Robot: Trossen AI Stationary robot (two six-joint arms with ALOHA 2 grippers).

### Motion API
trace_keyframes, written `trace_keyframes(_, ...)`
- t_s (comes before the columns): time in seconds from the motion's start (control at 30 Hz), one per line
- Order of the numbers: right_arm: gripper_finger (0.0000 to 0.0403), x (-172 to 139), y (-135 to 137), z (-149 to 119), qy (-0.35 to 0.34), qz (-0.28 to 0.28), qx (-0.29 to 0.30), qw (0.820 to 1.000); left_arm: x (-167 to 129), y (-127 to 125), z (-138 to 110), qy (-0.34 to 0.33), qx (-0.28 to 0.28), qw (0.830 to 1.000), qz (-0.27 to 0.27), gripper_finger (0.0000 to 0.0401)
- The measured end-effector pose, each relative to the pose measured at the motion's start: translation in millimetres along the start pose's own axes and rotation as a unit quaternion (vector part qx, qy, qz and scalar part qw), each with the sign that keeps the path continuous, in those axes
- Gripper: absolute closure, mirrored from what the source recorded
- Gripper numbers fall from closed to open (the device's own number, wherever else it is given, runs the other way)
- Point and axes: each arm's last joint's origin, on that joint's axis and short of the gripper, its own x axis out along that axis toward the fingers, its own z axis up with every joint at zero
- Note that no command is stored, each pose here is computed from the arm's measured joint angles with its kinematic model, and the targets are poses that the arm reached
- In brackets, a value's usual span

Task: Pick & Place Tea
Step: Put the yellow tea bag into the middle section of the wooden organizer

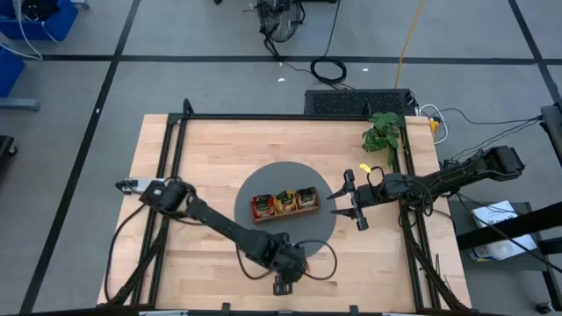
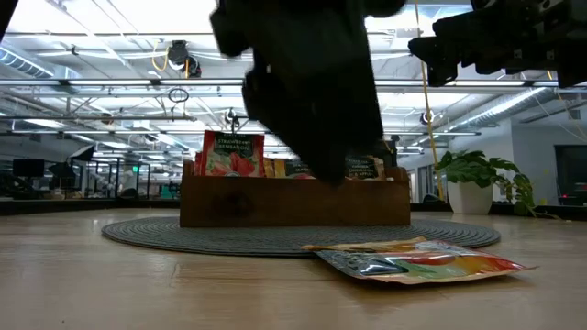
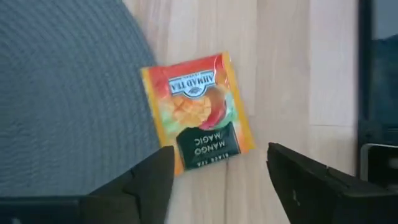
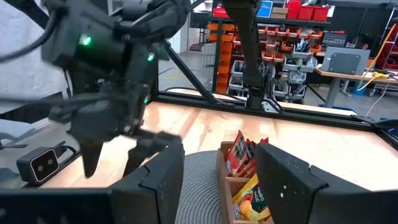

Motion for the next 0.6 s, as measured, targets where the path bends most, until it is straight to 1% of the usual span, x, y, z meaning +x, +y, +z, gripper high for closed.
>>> trace_keyframes(0.1, 0.0222, 0, 0, 0, 0.001, 0.001, 0.000, 1.000, 14, -8, -1, -0.003, -0.002, 1.000, 0.010, 0.0132)
trace_keyframes(0.23, 0.0222, 0, 0, 0, 0.000, 0.001, -0.005, 1.000, 27, -12, 1, -0.018, -0.003, 1.000, 0.024, 0.0128)
trace_keyframes(0.3, 0.0222, 0, 0, 1, -0.003, 0.000, -0.005, 1.000, 35, -9, -1, -0.012, -0.011, 0.999, 0.038, 0.0128)
trace_keyframes(0.4, 0.0222, 0, 0, 2, -0.011, 0.000, -0.006, 1.000, 45, 1, -1, -0.008, -0.045, 0.997, 0.057, 0.0128)
trace_keyframes(0.47, 0.0222, 0, 0, 3, -0.014, 0.000, -0.006, 1.000, 51, 5, 0, -0.007, -0.065, 0.996, 0.057, 0.0128)
trace_keyframes(0.6, 0.0222, 0, 0, 3, -0.015, -0.001, -0.008, 1.000, 59, 8, -3, 0.012, -0.068, 0.996, 0.059, 0.0128)
